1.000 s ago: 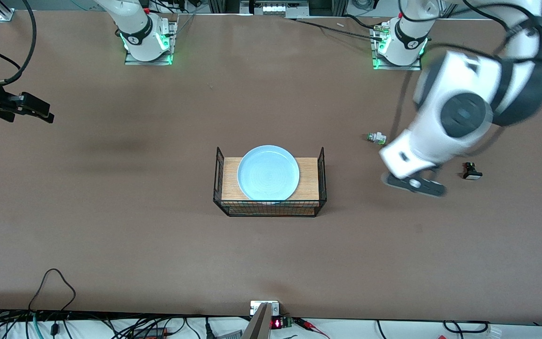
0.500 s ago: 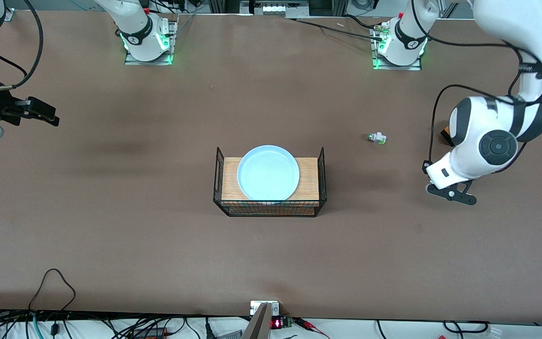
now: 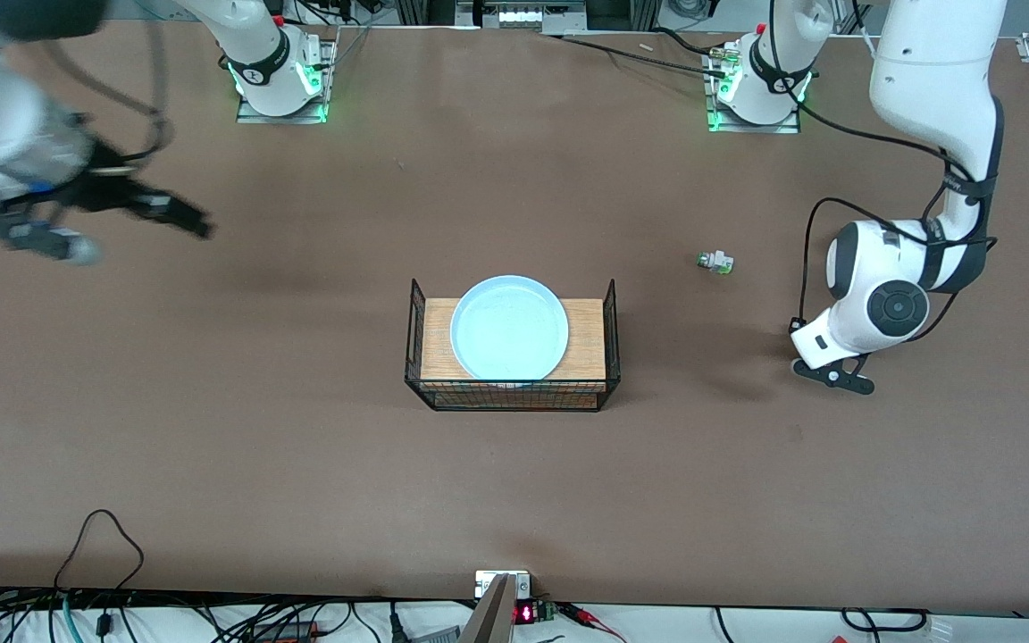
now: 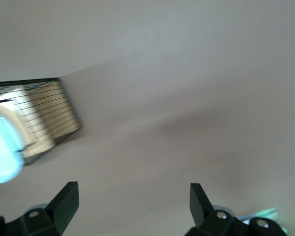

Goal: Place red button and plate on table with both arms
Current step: 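Lift the red button with the left gripper while the right gripper reaches the plate, then lower the red button onto the table and open the left gripper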

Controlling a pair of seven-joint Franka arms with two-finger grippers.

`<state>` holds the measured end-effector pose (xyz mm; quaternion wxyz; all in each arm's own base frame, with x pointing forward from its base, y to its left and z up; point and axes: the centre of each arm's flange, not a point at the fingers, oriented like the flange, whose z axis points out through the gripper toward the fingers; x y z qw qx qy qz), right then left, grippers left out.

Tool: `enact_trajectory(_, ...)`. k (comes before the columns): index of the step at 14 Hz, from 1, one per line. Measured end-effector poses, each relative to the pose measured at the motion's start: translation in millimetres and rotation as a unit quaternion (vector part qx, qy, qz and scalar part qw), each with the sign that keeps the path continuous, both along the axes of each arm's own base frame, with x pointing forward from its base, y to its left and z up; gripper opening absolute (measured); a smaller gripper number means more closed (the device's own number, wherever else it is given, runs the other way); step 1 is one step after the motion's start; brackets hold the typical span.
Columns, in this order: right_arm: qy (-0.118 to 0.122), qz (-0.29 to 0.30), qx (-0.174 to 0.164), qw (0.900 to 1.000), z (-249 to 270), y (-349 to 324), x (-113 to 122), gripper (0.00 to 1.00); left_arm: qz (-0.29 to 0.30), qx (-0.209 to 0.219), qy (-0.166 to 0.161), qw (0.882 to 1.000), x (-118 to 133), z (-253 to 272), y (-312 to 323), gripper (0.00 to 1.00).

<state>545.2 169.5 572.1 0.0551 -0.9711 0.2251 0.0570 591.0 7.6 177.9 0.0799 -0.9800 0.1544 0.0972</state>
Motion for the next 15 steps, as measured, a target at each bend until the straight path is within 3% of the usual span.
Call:
enact_trajectory(3,-0.005,-0.089,0.008,0.996,-25,98,-8,1.0,0.003,-0.002,-0.006,1.0,9,18,0,0.67)
enact_trajectory(6,-0.007,-0.164,0.013,0.986,-63,175,-11,1.0,0.009,-0.012,0.003,1.0,19,86,-12,0.95)
enact_trajectory(7,-0.008,-0.189,0.015,0.982,-75,196,-10,1.0,0.014,-0.02,0.001,1.0,22,117,-18,1.0)
enact_trajectory(10,-0.009,-0.214,0.017,0.977,-118,235,-4,1.0,0.06,-0.067,-0.034,0.995,19,209,-51,1.0)
enact_trajectory(15,0.01,-0.211,-0.017,0.977,-194,251,5,1.0,0.13,-0.091,-0.079,0.984,-21,329,-59,1.0)
